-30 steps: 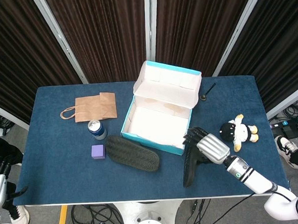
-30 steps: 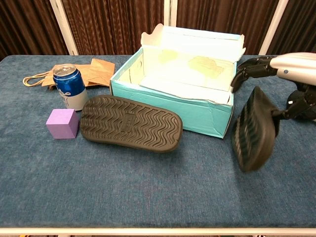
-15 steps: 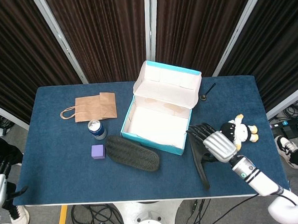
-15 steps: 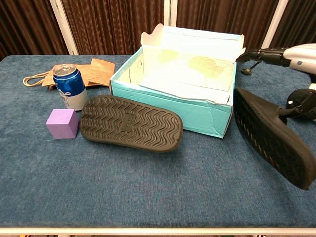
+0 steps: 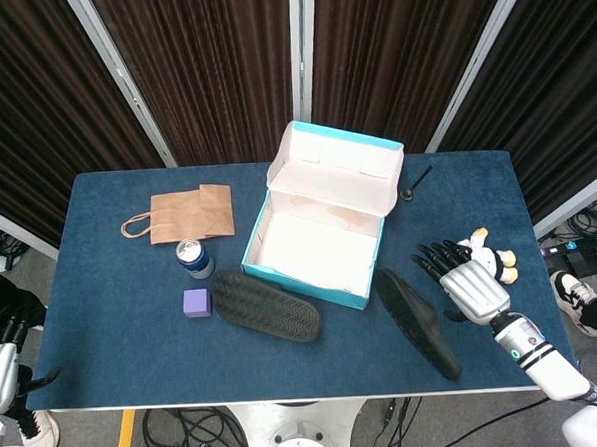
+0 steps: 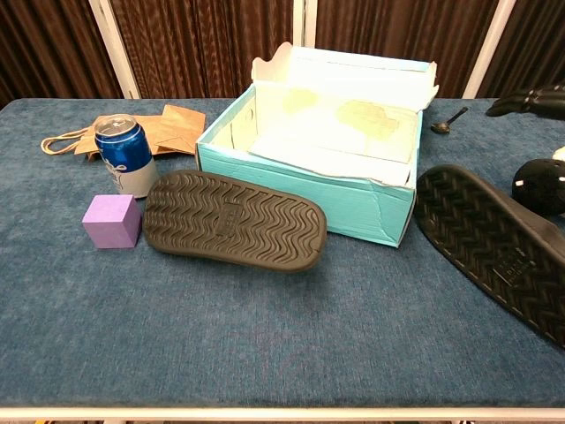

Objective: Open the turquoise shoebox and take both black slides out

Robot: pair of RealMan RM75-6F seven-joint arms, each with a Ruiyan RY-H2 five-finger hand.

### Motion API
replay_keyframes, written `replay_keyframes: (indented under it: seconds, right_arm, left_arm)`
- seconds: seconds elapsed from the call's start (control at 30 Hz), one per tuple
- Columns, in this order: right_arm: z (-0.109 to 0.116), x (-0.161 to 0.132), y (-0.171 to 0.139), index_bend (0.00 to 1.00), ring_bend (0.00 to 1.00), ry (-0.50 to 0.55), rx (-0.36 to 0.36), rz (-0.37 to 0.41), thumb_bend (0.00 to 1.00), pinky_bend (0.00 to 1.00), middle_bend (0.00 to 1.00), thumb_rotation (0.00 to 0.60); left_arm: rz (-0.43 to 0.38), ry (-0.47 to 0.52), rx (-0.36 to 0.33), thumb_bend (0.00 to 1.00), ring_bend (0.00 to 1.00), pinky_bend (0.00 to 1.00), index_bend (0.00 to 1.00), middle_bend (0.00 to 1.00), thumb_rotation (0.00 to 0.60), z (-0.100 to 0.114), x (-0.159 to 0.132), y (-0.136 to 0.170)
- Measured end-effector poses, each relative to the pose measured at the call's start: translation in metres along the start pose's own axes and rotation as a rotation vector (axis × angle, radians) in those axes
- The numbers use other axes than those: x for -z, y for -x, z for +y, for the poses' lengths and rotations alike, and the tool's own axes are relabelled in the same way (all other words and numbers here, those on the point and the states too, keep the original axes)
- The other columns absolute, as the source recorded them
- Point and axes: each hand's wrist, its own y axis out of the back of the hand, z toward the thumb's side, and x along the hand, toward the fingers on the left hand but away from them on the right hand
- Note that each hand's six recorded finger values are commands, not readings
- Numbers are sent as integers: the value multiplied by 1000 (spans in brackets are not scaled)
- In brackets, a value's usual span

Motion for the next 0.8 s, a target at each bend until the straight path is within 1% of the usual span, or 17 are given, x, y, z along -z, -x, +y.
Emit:
replay_keyframes:
  seconds: [0.07, 0.1, 0.17, 0.23, 0.3, 0.43, 0.63, 0.73, 0.8]
  right_arm:
    - [5, 3, -3, 0, 0, 16, 21, -14, 42, 0, 1, 600]
    - [7, 4, -5, 0, 0, 29, 29, -20, 77, 0, 11, 600]
    - [11, 7, -11, 0, 0, 74, 56, -33, 139, 0, 63, 600]
    - [17, 11, -19, 3, 0, 121, 97, -50, 168, 0, 94, 600]
    - [20, 15, -30, 5, 0, 155, 135, -73, 179, 0, 97, 600]
    - [20, 23, -61, 5, 0, 207, 209, -145, 185, 0, 90, 600]
    - [16, 23, -101, 5, 0, 252, 286, -228, 184, 0, 76, 600]
    - [15, 20, -112, 5, 0, 273, 309, -241, 184, 0, 77, 600]
    - [14, 18, -113, 5, 0, 283, 313, -239, 184, 0, 78, 600]
  left_arm:
    - [-2, 1, -1, 0, 13, 48, 166, 87, 600, 0, -1, 0]
    - [-2, 1, -2, 0, 13, 48, 166, 86, 600, 0, -1, -1]
    - [-3, 1, -3, 0, 13, 48, 166, 87, 600, 0, -1, -1]
    - [-4, 2, -2, 0, 13, 48, 166, 87, 600, 0, -1, -1]
    - [-6, 4, -1, 0, 13, 48, 166, 87, 600, -1, -2, -2]
    - [-10, 3, -3, 0, 13, 48, 166, 87, 600, -2, -4, -2]
    - [-9, 5, -14, 0, 13, 48, 166, 87, 600, -2, -4, -2]
    - [-9, 5, -20, 0, 13, 48, 166, 87, 600, -2, -5, -1]
    - [-9, 6, -22, 0, 13, 48, 166, 87, 600, -2, -4, -1]
